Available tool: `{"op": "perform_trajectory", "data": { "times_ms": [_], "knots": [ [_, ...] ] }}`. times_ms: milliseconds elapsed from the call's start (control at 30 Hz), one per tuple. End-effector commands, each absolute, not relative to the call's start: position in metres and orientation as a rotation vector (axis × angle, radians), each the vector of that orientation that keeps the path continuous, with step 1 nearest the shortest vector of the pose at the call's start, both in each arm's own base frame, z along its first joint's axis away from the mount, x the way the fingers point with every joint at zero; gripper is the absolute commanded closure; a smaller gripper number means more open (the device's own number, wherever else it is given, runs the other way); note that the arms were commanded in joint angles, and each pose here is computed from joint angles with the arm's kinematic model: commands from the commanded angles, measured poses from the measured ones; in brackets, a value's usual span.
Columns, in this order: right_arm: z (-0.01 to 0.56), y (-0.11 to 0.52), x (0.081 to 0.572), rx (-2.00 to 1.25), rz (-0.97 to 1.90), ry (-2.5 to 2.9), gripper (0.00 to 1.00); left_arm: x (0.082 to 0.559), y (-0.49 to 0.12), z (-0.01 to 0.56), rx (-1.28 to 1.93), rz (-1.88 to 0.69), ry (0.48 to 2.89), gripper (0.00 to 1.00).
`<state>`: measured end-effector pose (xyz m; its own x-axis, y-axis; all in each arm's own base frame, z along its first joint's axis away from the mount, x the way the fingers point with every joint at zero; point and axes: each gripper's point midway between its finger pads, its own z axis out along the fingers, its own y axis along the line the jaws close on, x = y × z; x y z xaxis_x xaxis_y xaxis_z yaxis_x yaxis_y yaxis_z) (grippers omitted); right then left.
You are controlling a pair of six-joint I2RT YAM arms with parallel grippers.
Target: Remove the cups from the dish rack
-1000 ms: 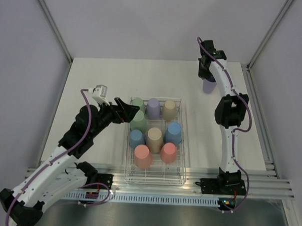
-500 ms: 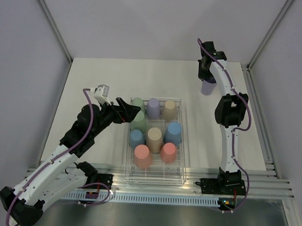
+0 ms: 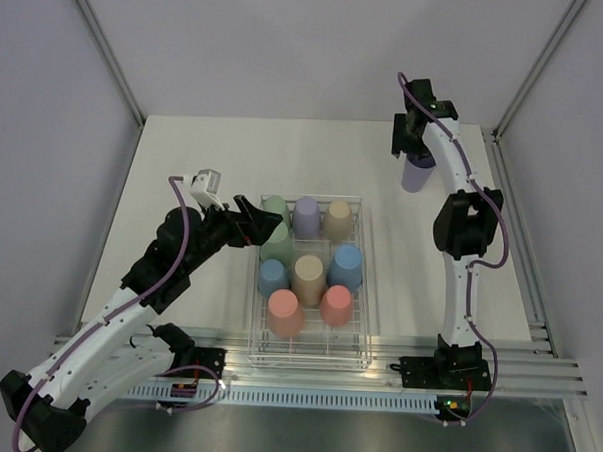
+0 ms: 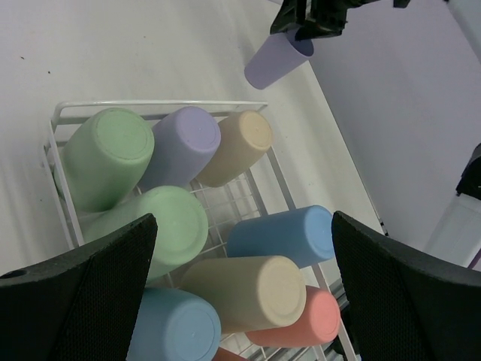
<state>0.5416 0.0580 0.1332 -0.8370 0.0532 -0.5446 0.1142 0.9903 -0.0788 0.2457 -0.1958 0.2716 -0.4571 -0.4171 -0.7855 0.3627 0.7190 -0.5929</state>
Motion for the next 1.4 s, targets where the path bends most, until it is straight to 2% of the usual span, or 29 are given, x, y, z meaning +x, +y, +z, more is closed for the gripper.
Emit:
{"op": "perform_trajectory", "data": {
  "times_ms": [0, 67, 100, 167, 200, 233, 267, 333, 367, 433, 667, 867, 1367],
  "knots": [
    [0.252, 0.066, 0.534, 0.138, -0.100, 2.284, 0.32, 0.244, -0.205, 0.294, 0.020, -0.945, 1.789, 0.00],
    [0.268, 0.071, 0.522, 0.135, -0.089, 2.244, 0.30, 0.243, -0.213, 0.298, 0.086, -0.968, 1.778, 0.00],
    [0.301, 0.081, 0.512, 0.127, -0.051, 2.164, 0.29, 0.245, -0.218, 0.299, 0.113, -0.971, 1.782, 0.00],
    [0.300, 0.091, 0.496, 0.119, -0.038, 2.161, 0.28, 0.241, -0.229, 0.296, 0.227, -0.980, 1.793, 0.00],
    [0.327, 0.104, 0.482, 0.105, 0.010, 2.086, 0.28, 0.243, -0.239, 0.294, 0.279, -0.991, 1.818, 0.00],
    [0.308, 0.110, 0.472, 0.089, 0.012, 2.122, 0.27, 0.243, -0.243, 0.289, 0.330, -0.961, 1.836, 0.00],
    [0.328, 0.123, 0.458, 0.073, 0.059, 2.062, 0.26, 0.243, -0.244, 0.277, 0.354, -0.928, 1.892, 0.00],
    [0.301, 0.127, 0.439, 0.066, 0.050, 2.102, 0.25, 0.253, -0.248, 0.265, 0.385, -0.806, 1.949, 0.01],
    [0.312, 0.134, 0.427, 0.060, 0.089, 2.062, 0.25, 0.255, -0.246, 0.260, 0.381, -0.748, 1.975, 0.01],
    [0.288, 0.138, 0.409, 0.045, 0.086, 2.103, 0.25, 0.268, -0.238, 0.246, 0.348, -0.614, 2.006, 0.01],
    [0.265, 0.169, 0.359, -0.069, 0.149, 2.129, 0.23, 0.293, -0.184, 0.241, 0.061, -0.278, 2.031, 0.04],
    [0.254, 0.180, 0.348, -0.106, 0.145, 2.145, 0.22, 0.294, -0.184, 0.213, 0.054, -0.214, 2.115, 0.04],
    [0.242, 0.184, 0.344, -0.103, 0.118, 2.169, 0.21, 0.274, -0.227, 0.176, 0.193, -0.334, 2.280, 0.11]
  ]
}}
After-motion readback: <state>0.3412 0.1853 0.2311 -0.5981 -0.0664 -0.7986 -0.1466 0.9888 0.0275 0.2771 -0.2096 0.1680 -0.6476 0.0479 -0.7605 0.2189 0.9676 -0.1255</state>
